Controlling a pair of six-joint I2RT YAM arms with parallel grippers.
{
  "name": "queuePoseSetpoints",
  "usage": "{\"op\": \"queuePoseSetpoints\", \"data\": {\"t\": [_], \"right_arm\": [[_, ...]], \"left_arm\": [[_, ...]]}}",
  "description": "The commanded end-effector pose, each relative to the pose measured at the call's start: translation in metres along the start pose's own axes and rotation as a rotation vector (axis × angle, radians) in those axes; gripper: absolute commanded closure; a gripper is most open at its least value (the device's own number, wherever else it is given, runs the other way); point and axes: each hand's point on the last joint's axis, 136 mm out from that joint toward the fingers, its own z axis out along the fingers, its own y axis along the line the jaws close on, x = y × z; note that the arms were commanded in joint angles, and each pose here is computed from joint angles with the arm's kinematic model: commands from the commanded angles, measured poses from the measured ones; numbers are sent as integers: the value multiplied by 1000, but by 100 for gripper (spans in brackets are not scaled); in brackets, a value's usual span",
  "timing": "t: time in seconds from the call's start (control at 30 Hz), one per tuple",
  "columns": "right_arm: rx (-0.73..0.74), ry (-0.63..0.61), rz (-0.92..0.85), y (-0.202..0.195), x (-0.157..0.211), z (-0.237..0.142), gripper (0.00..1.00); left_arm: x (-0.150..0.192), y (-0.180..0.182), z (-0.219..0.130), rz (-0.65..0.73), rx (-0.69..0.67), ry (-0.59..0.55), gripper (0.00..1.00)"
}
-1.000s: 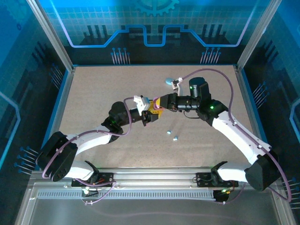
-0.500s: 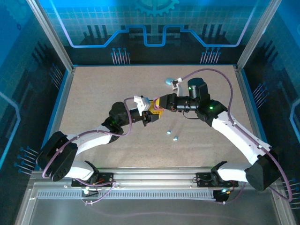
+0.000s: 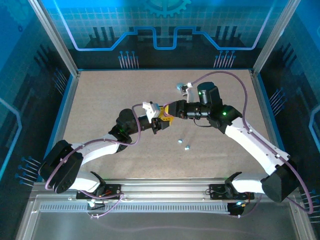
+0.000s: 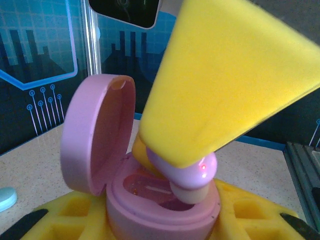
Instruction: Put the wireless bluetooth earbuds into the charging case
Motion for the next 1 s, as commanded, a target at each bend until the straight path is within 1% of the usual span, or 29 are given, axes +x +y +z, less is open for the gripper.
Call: {"op": "queuePoseSetpoints", "data": {"t": [0.0, 0.2, 0.4, 0.73, 0.83, 0.97], "right_arm": [[78, 22, -18, -10, 7, 2, 74], [100, 19, -27, -12, 6, 3, 72], [80, -4, -28, -6, -1, 5, 77], [68, -14, -57, 0, -1, 11, 76], [76, -9, -66, -1, 0, 12, 76], [127, -2, -68, -9, 3, 11, 75]], "left_arm": [[-25, -4, 3, 26, 15, -78, 69], [-26, -8, 3, 23, 38, -79, 69], [-25, -10, 5, 8, 59, -70, 69], [-25, -10, 6, -13, 63, -81, 69], [-26, -9, 6, -15, 55, -87, 69], [-28, -9, 5, -14, 52, -99, 69]]}}
